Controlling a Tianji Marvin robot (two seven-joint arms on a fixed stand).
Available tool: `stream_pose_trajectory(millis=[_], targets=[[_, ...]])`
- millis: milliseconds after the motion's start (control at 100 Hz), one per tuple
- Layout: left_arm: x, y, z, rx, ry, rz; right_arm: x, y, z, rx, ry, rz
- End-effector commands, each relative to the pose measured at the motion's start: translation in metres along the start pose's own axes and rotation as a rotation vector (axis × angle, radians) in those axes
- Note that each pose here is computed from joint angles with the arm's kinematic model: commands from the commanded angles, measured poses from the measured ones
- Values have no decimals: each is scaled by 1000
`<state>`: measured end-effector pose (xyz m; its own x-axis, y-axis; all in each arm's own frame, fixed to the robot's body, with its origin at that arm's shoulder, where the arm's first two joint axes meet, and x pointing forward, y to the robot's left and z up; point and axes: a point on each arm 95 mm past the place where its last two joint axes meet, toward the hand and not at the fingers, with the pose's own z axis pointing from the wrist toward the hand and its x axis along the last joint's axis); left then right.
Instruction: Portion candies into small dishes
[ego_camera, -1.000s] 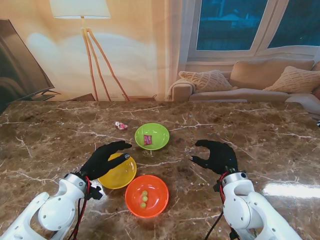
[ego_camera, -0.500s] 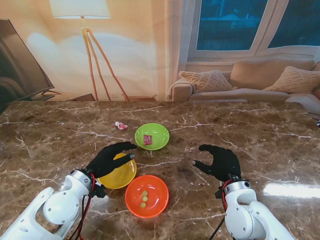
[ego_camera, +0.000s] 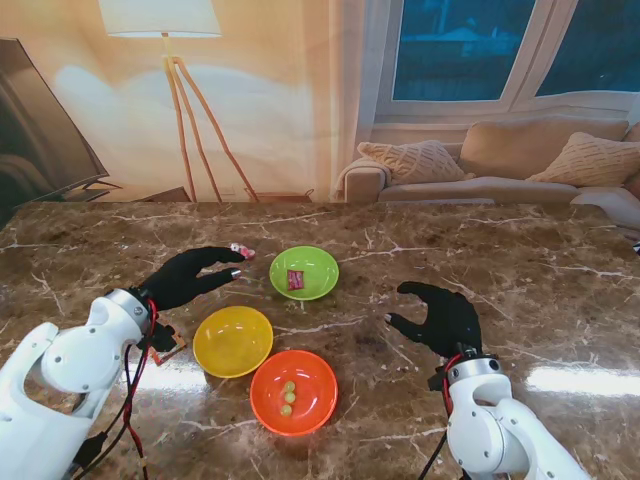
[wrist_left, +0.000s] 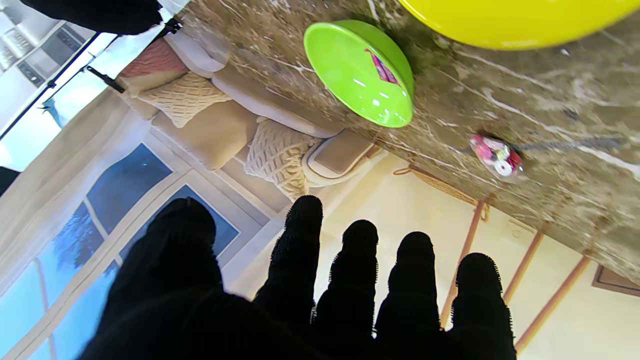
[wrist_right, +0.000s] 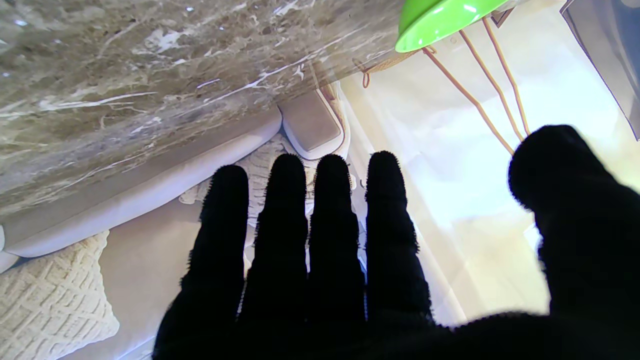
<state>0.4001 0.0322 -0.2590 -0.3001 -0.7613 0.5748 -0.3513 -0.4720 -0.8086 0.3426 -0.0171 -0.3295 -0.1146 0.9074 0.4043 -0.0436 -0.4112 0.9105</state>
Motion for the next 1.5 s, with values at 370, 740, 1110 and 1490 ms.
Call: stream_pose_trajectory(millis=[370,740,1110,1490], targets=[[-45,-42,20,-55,-132,56,-3,-6,0,11,-27,10],[-65,-45,62,-40,-155,120,-2,-10,4,22,-30,12],[-81,-50,112,-153,-211,102,-1,-10,10,30,-33,25],[-94,-41,158,-227,-251,97,-1,-10,11,39,-40,34]])
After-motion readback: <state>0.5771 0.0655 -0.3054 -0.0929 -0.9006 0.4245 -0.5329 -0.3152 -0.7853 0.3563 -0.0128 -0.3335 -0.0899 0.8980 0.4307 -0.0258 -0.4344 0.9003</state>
